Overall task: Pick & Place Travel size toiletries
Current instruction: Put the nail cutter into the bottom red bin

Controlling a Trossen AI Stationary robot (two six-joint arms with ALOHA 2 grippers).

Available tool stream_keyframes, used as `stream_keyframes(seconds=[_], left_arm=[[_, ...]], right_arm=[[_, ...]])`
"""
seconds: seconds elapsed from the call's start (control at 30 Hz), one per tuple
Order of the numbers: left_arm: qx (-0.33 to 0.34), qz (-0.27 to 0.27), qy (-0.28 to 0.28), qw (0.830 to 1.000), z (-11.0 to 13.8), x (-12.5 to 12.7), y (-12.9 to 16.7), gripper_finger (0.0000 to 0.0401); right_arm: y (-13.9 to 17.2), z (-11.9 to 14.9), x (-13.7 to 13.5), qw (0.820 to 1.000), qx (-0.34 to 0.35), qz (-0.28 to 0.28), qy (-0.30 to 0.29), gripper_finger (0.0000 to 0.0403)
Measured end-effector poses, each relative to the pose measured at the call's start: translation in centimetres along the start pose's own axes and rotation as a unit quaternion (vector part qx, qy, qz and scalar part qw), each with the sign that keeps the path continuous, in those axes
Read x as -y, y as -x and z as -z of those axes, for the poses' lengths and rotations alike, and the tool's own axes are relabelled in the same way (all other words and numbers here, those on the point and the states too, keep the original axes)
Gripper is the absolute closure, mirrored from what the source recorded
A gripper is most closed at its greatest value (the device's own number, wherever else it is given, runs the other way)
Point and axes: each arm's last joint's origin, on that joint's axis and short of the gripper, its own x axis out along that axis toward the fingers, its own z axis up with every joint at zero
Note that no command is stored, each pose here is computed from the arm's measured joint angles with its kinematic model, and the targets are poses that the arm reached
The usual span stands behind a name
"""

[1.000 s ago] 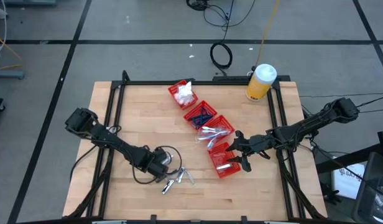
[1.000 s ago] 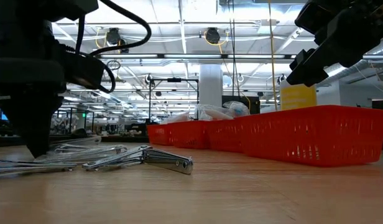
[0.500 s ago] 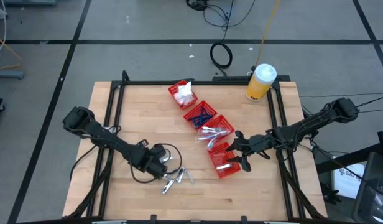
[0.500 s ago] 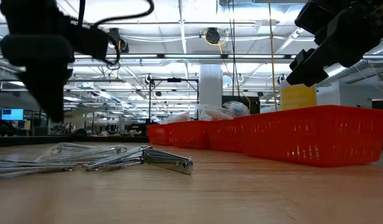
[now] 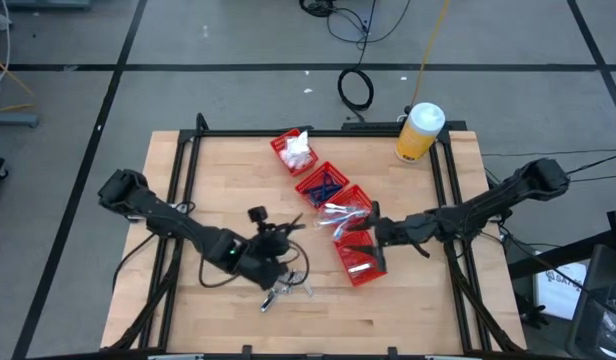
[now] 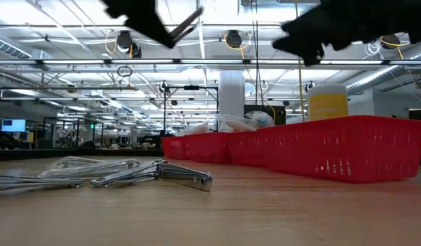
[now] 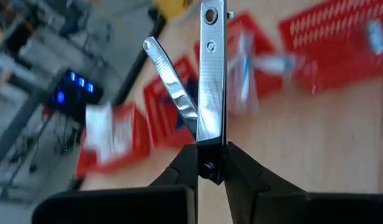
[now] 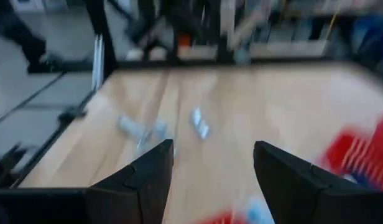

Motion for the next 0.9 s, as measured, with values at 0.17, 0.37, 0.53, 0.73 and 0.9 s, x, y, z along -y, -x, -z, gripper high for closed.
stream_keyframes(seconds=[0.17, 0.37, 0.53, 0.73, 0.9], left_arm=[[0.082, 0.003, -0.022, 0.996, -2.9, -0.4, -1.0, 0.0368], [0.163, 0.062, -0.049, 0.983, -5.1, -0.5, -1.0, 0.0368], [0.169, 0.086, -0.041, 0.981, -5.4, -1.0, -1.8, 0.0368], [0.169, 0.081, -0.026, 0.982, -5.0, -1.5, -2.9, 0.0368], [0.168, 0.075, -0.018, 0.983, -5.1, -1.9, -3.4, 0.0368]], right_arm=[[-1.8, -0.7, 0.2, 0.993, 0.107, 0.010, 0.043, 0.0193], [-3.6, -0.2, 1.8, 0.986, 0.158, 0.032, 0.041, 0.0186], [-4.1, -0.8, 2.3, 0.975, 0.221, -0.025, 0.029, 0.0145], [-4.8, -2.0, 2.2, 0.972, 0.231, -0.045, 0.022, 0.0092], [-5.7, -3.2, 2.1, 0.974, 0.221, -0.040, 0.026, 0.0081]])
